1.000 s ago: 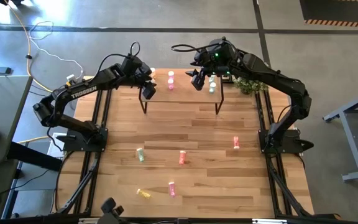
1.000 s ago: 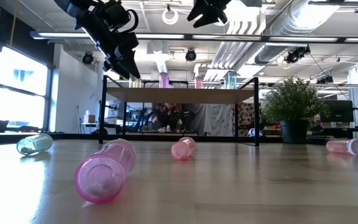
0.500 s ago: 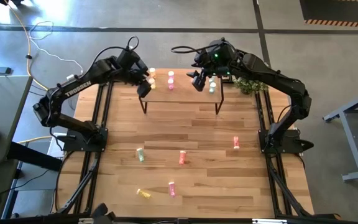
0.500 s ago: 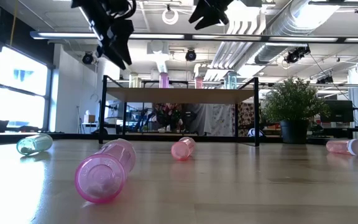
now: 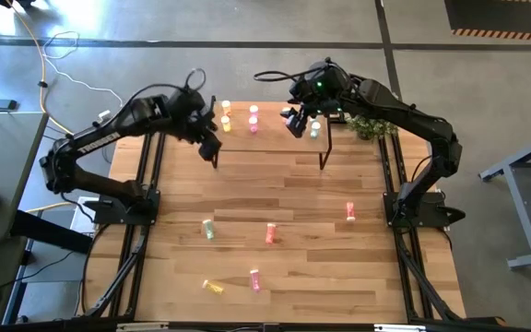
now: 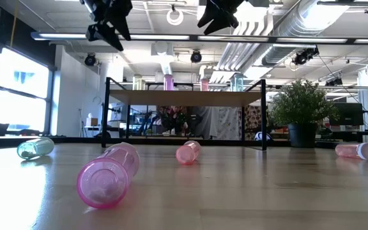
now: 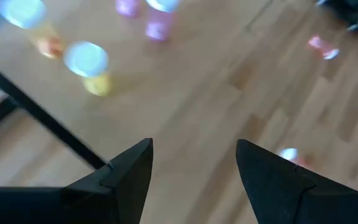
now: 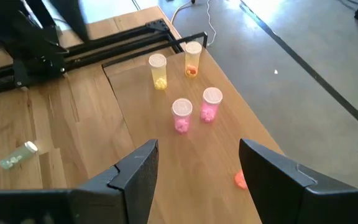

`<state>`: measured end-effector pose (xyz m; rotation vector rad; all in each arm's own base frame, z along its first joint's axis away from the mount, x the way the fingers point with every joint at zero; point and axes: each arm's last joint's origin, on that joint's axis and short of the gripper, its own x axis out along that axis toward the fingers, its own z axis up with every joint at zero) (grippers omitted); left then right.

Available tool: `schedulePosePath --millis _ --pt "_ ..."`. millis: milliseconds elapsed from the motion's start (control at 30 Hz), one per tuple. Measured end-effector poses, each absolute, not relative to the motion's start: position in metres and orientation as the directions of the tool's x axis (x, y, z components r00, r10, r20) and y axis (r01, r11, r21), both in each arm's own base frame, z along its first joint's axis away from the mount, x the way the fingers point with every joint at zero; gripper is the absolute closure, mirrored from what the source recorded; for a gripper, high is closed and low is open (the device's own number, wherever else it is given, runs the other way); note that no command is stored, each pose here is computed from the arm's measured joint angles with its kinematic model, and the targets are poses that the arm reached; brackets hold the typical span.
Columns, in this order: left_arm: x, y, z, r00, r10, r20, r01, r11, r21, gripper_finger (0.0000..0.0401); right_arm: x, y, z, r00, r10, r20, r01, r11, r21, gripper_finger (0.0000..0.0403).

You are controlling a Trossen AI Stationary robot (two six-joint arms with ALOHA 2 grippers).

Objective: Pick and place medicine bottles onto shelf by color
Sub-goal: Put the bottom pink pill bottle on the shelf aligned with other pink pill bottles

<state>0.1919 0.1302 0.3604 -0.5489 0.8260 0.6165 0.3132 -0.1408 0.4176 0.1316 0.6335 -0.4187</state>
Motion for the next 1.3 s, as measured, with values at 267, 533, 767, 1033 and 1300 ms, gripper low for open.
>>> schedulePosePath --millis 267,533,767,1033,1300 --pt "0.222 0.078 0.358 0.523 0.291 -0.801 -0.725 0.646 -0.238 0.0181 0.312 -0.14 0.416 0.711 -0.342 -0.614 0.453 0.891 0.027 0.0187" --pt "0.246 0.033 0.347 0.498 0.33 -0.802 -0.785 0.565 -0.255 0.0181 0.299 -0.137 0.42 0.652 -0.404 -0.641 0.572 0.817 0.067 0.0187" --pt "0.275 -0.001 0.326 0.484 0.343 -0.805 -0.796 0.555 -0.242 0.0181 0.284 -0.131 0.431 0.632 -0.456 -0.627 0.647 0.756 0.102 0.0187" --pt "0.309 -0.032 0.291 0.46 0.325 -0.827 -0.799 0.558 -0.225 0.0181 0.275 -0.127 0.424 0.562 -0.427 -0.709 0.688 0.716 0.114 0.0187" --pt "0.338 -0.061 0.248 0.437 0.301 -0.847 -0.802 0.556 -0.217 0.0181 0.271 -0.126 0.419 0.515 -0.406 -0.755 0.714 0.691 0.115 0.0187"
